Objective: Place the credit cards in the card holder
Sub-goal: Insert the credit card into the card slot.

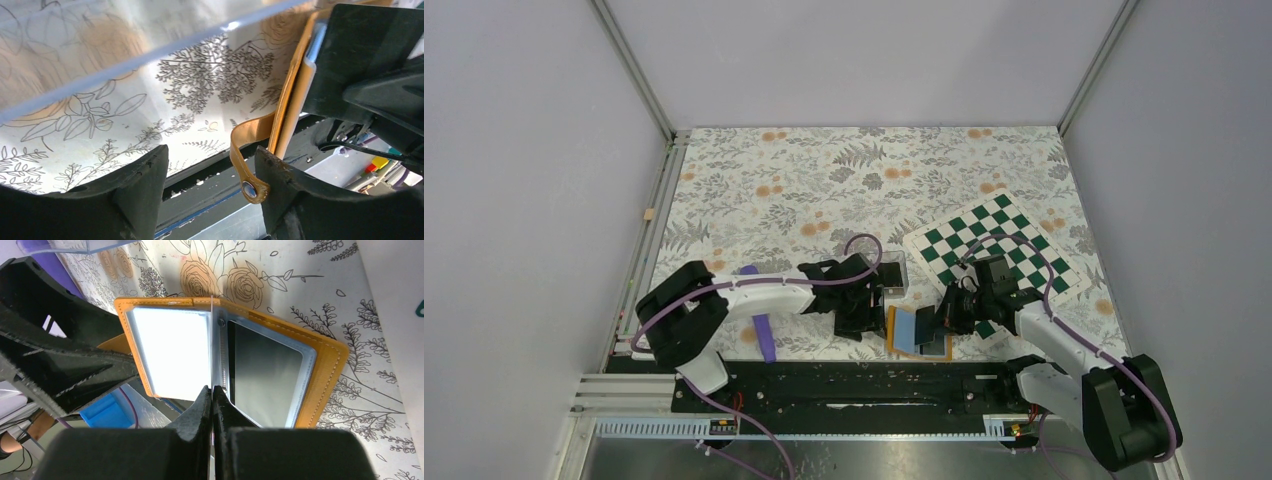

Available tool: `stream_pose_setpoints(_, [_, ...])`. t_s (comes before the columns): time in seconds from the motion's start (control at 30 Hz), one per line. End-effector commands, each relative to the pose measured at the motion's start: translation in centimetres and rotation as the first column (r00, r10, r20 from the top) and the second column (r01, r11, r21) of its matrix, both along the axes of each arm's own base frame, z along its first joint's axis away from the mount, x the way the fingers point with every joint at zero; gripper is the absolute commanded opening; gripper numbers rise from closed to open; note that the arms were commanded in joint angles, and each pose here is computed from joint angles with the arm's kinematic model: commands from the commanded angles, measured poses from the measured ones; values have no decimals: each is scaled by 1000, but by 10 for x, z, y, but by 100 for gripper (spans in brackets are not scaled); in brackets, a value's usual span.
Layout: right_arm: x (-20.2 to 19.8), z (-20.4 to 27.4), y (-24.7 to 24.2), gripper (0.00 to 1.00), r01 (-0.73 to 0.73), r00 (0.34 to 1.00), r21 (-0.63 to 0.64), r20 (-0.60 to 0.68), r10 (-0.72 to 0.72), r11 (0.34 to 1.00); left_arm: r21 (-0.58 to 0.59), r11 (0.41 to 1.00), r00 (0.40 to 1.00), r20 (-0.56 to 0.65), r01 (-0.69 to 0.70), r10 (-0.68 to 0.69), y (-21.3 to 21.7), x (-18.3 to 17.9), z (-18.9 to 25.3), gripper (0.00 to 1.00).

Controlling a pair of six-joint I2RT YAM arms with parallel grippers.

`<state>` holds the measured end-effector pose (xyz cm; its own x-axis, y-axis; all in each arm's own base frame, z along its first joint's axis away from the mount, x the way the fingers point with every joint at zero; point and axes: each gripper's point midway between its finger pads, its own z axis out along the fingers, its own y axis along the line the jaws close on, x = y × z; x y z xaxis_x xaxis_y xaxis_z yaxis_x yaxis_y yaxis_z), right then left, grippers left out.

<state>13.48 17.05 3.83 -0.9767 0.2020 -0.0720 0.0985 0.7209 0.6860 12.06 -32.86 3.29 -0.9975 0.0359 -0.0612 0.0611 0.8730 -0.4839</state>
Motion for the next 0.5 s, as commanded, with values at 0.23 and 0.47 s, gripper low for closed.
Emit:
stream_pose_setpoints(0.23, [12,5,9,0,5,1000,40,11,-5,999,-104,994,987,159,34,-17,-23,12,46,64])
stream_pose_setpoints(0.47, [11,4,9,0,-4,1000,32,4,3,999,-110,994,964,261,-23,51,-7,18,61,68])
